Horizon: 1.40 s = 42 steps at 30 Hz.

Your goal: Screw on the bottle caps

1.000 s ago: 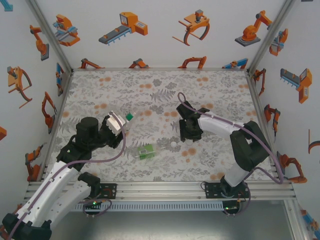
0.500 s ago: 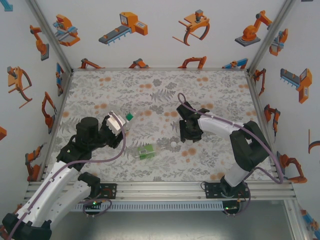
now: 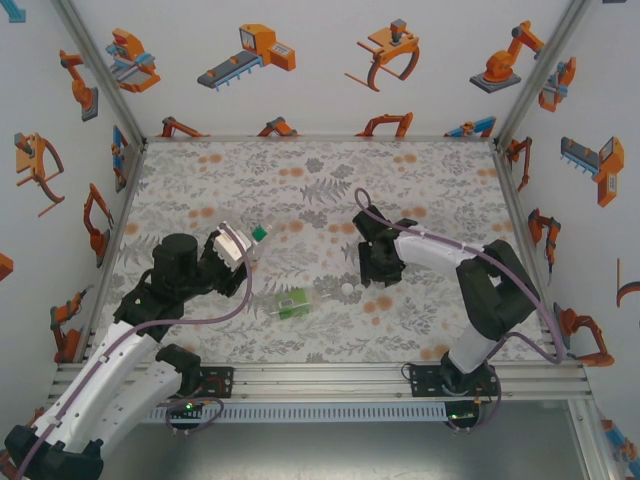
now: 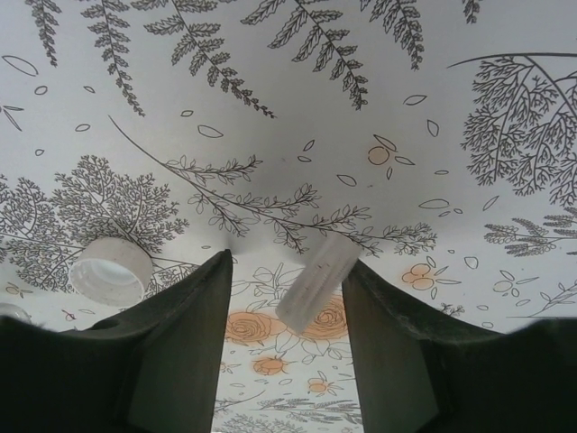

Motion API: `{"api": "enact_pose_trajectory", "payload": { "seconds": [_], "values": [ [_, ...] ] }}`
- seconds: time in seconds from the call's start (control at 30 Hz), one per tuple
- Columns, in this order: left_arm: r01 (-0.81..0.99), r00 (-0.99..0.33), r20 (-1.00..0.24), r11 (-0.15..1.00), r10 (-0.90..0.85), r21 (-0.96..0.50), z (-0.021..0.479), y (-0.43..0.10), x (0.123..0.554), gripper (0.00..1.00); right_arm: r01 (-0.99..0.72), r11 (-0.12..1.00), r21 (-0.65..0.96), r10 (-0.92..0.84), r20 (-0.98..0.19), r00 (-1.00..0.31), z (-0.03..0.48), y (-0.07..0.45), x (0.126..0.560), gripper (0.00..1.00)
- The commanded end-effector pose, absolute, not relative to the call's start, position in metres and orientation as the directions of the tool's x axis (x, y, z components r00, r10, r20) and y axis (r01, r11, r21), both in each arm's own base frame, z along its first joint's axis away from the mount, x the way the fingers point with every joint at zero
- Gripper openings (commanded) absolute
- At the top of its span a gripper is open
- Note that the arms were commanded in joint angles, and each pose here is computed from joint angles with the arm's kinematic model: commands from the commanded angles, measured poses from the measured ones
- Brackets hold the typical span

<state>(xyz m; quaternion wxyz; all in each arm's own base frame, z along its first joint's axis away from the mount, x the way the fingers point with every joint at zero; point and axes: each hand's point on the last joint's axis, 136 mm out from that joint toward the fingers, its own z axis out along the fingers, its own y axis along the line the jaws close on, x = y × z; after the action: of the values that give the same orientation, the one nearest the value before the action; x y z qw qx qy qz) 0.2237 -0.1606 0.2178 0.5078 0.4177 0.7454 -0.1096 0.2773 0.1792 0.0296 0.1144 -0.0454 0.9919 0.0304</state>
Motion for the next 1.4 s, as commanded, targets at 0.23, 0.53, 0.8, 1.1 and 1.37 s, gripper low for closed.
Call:
{"api": "enact_pose_trajectory", "payload": {
  "seconds": [0.23,0.53,0.8,1.1,1.37],
  "values": [
    [0.734,-0.128,-0.863,0.632,0.488,0.249,0.225,-0.165,0.226,0.02,-0.067,0.994,0.087,-0.047,-0.214,-0.976,0.017,0.180,0.272,0.22],
    [0.732,-0.145,-0.858,0.637,0.493,0.242,0.221,-0.163,0.225,0.02,-0.030,0.939,0.344,0.058,-0.245,-0.968,0.033,0.202,0.291,0.20],
    [0.730,-0.175,-0.883,0.659,0.436,0.181,0.232,-0.161,0.217,0.02,0.057,0.864,0.501,0.176,-0.195,-0.965,0.023,0.182,0.284,0.27],
    [0.740,-0.221,-0.888,0.662,0.403,0.117,0.235,-0.162,0.210,0.03,0.110,0.881,0.461,0.220,-0.192,-0.956,0.019,0.141,0.268,0.45],
    [0.742,-0.241,-0.866,0.658,0.438,0.127,0.216,-0.159,0.210,0.03,0.044,0.927,0.371,0.167,-0.304,-0.938,0.054,0.127,0.276,0.46]
  ]
}}
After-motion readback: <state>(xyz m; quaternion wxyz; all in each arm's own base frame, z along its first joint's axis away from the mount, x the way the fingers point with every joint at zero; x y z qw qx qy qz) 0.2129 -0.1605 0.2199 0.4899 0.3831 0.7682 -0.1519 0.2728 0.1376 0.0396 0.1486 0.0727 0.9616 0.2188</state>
